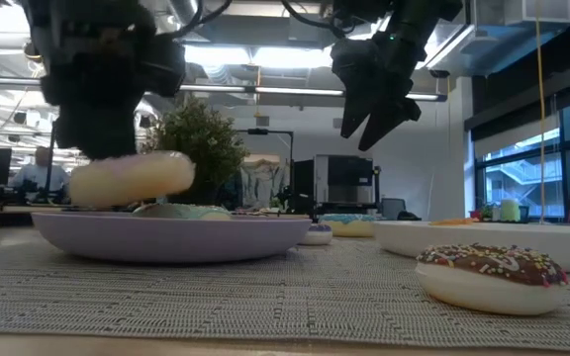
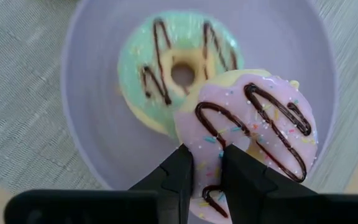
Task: Pick & Place donuts
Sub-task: Put the large purple donut on the purple plate
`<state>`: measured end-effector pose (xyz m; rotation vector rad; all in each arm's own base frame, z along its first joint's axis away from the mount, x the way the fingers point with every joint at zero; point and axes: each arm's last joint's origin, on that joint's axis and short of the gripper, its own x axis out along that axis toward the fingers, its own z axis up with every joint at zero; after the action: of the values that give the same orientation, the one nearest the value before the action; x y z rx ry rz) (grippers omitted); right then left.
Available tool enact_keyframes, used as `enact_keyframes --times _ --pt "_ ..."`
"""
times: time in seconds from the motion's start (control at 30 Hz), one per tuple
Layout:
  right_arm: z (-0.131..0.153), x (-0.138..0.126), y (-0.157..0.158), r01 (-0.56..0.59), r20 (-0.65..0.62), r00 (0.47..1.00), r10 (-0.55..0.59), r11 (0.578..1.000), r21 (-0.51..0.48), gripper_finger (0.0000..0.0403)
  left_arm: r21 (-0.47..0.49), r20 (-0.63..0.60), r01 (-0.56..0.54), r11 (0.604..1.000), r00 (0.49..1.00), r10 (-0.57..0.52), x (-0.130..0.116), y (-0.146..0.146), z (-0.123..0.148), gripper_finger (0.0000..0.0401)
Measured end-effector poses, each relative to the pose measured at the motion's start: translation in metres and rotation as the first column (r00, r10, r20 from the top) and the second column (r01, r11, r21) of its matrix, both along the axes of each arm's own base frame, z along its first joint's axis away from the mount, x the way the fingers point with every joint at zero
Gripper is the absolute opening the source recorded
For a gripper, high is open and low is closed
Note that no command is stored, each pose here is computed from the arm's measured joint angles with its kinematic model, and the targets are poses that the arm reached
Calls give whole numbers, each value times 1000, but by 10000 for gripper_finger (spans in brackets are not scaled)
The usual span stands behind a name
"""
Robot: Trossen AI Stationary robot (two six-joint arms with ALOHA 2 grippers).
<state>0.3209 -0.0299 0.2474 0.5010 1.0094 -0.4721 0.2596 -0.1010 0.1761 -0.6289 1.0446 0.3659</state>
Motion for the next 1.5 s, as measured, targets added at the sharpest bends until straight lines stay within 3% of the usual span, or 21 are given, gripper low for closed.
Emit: enact_keyframes --times 0.37,0.87,1.5 --pt "0 0 0 0 1 1000 0 1000 0 250 -18 -62 21 1000 998 -22 3 -4 -15 81" --pt "0 0 0 -2 0 1000 2 1000 -1 250 -47 -66 6 999 998 -9 2 -3 -12 166" --pt "0 0 0 -3 0 1000 3 1000 -1 250 -55 -62 22 998 998 -25 -11 4 9 171"
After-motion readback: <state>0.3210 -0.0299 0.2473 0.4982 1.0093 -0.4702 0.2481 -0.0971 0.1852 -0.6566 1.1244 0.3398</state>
